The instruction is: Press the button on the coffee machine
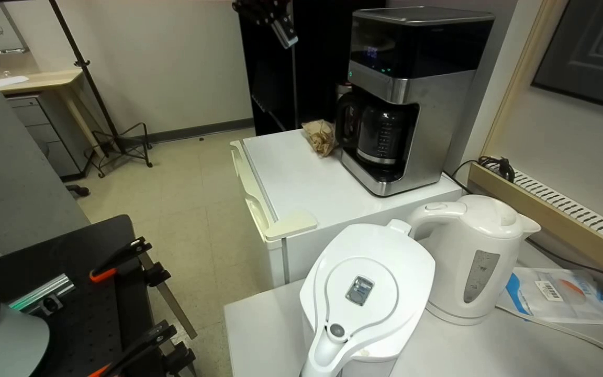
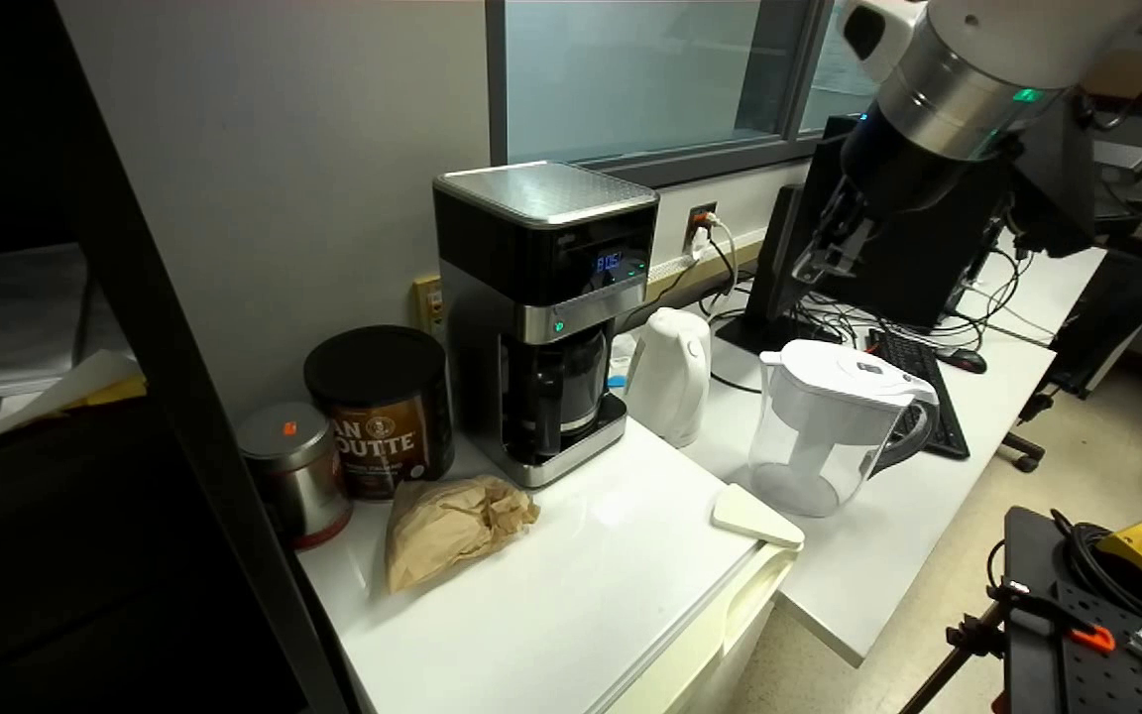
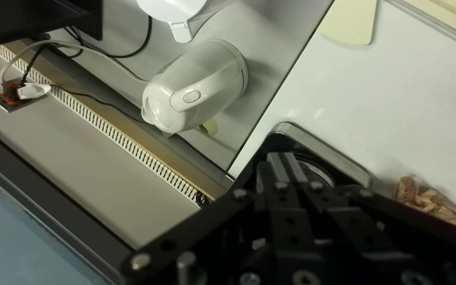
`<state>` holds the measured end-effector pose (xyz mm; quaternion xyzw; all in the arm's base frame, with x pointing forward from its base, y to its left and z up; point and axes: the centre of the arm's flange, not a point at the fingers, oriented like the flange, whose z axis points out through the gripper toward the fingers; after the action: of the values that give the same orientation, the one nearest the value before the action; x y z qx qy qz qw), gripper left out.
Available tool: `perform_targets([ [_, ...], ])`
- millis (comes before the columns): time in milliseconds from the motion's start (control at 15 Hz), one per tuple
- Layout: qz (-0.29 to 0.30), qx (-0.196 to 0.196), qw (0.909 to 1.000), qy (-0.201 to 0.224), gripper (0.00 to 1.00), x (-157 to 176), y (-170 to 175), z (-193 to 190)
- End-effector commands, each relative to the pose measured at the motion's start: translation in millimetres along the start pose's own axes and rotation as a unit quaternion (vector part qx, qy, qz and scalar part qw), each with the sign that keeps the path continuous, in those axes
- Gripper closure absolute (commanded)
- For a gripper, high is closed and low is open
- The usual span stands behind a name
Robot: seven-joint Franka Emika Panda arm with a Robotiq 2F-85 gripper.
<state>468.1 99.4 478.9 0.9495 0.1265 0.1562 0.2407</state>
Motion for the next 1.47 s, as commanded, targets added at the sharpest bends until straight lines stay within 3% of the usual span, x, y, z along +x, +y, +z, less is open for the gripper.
perform_targets([
  [0, 0.011, -0.009, 0.9998, 0.014, 0.97, 28.3, 5.6, 22.3],
  [1400, 0.062, 0.006, 0.9965, 0.055, 0.98, 94.9, 11.5, 108.8],
])
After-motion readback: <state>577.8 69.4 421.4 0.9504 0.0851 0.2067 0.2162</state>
